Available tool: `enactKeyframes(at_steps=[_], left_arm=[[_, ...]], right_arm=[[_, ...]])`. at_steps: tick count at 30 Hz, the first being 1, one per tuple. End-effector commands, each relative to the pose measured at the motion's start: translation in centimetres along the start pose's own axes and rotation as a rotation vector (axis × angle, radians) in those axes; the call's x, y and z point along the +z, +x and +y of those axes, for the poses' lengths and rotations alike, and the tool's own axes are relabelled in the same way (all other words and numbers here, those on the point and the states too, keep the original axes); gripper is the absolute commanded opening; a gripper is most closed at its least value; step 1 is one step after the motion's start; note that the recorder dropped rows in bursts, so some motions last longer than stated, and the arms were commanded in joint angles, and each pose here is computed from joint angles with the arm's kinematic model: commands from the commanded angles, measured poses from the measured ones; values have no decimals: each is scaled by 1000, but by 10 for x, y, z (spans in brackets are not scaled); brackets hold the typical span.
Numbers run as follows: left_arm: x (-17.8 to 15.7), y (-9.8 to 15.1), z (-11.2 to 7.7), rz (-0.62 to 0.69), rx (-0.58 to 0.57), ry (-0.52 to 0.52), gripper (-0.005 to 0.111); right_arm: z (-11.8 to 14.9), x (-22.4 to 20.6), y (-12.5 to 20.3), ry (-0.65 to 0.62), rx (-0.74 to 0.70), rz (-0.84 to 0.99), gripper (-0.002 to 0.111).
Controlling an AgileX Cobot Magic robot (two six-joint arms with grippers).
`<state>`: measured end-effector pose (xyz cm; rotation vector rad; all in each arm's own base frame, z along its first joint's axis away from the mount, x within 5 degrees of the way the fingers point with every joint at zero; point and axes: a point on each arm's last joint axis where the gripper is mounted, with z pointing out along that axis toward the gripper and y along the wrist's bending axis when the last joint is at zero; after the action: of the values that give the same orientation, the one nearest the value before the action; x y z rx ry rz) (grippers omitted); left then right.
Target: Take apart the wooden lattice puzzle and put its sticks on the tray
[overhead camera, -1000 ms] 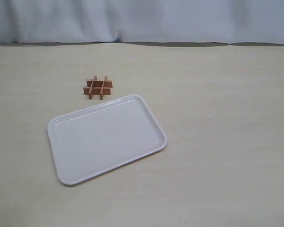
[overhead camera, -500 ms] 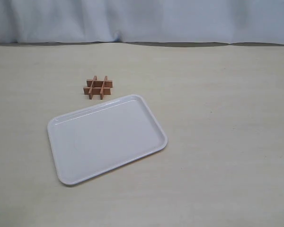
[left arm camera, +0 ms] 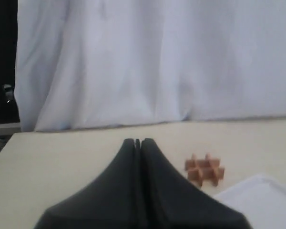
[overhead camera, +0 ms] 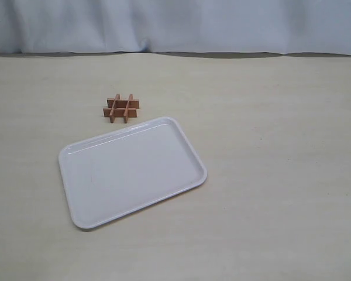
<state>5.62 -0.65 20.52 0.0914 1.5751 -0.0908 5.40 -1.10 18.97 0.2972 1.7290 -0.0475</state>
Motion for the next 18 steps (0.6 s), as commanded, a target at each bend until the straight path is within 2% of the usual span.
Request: enactKeyframes(at_steps=[1, 5, 8, 11, 14, 18], left_arm=[[-1, -14, 1, -166, -235, 5, 0], [-4, -23, 7, -279, -479, -11, 0], [-8, -35, 13, -429, -551, -34, 0], [-17, -50, 18, -635, -560, -37, 0], [-28, -63, 16, -808, -527, 22, 0], [-38, -72, 12, -951, -447, 78, 0]], right_arm=[[0, 0, 0, 4, 0, -11, 5], [0, 0, 0, 4, 0, -11, 5], [0, 0, 0, 4, 0, -11, 5], [0, 0, 0, 4, 0, -11, 5], [0, 0, 0, 4, 0, -11, 5], [0, 0, 0, 4, 0, -11, 5]])
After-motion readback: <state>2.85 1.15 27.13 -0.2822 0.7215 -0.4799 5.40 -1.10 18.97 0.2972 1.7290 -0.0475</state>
